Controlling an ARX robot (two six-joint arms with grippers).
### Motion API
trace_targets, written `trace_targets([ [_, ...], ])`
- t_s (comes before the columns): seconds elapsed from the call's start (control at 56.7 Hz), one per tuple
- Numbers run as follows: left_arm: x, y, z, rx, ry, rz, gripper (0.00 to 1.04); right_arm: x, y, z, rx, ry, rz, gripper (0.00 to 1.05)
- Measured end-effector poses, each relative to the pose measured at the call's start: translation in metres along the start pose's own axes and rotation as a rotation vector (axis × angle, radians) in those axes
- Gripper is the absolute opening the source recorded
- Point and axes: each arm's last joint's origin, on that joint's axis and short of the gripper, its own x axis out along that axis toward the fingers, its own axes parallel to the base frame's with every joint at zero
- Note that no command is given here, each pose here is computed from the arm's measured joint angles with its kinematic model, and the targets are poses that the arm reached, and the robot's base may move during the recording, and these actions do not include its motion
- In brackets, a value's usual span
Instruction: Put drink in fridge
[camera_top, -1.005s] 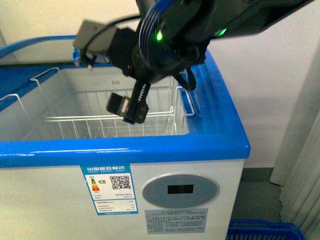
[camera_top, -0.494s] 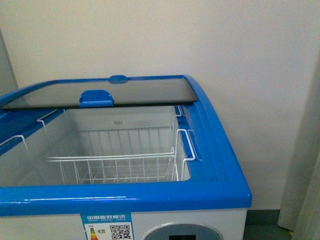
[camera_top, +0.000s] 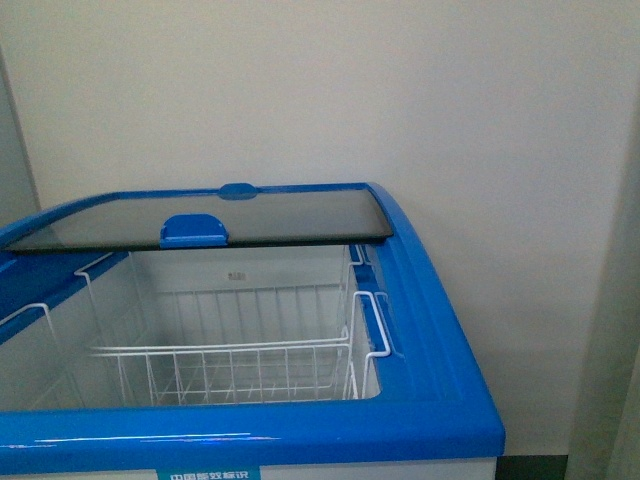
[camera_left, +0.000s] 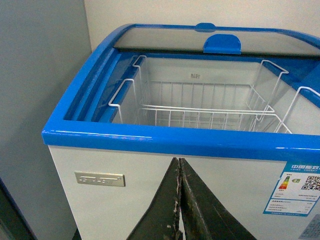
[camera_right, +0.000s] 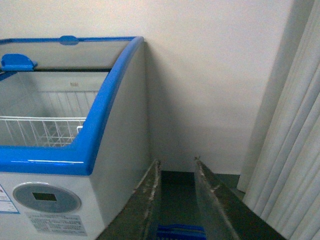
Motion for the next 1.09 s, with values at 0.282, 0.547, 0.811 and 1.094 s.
trace_targets([
  [0.282, 0.0, 0.0, 0.0, 0.0, 0.0, -0.001, 0.03, 0.0, -0.016, -0.022, -0.014, 0.0, 0.015, 0.03],
  [0.547, 0.0, 0.0, 0.0, 0.0, 0.0, 0.0, 0.03, 0.0, -0.021, -0.033, -0.013, -0.001, -0.014, 0.03],
  [0.811, 0.0, 0.0, 0.0, 0.0, 0.0, 0.0, 0.03, -0.001, -0.021, -0.044, -0.013, -0.008, -0.014, 0.03],
  [1.094, 0.0, 0.0, 0.0, 0.0, 0.0, 0.0, 0.06, -0.001, -0.021, -0.046, -0.016, -0.015, -0.013, 0.04],
])
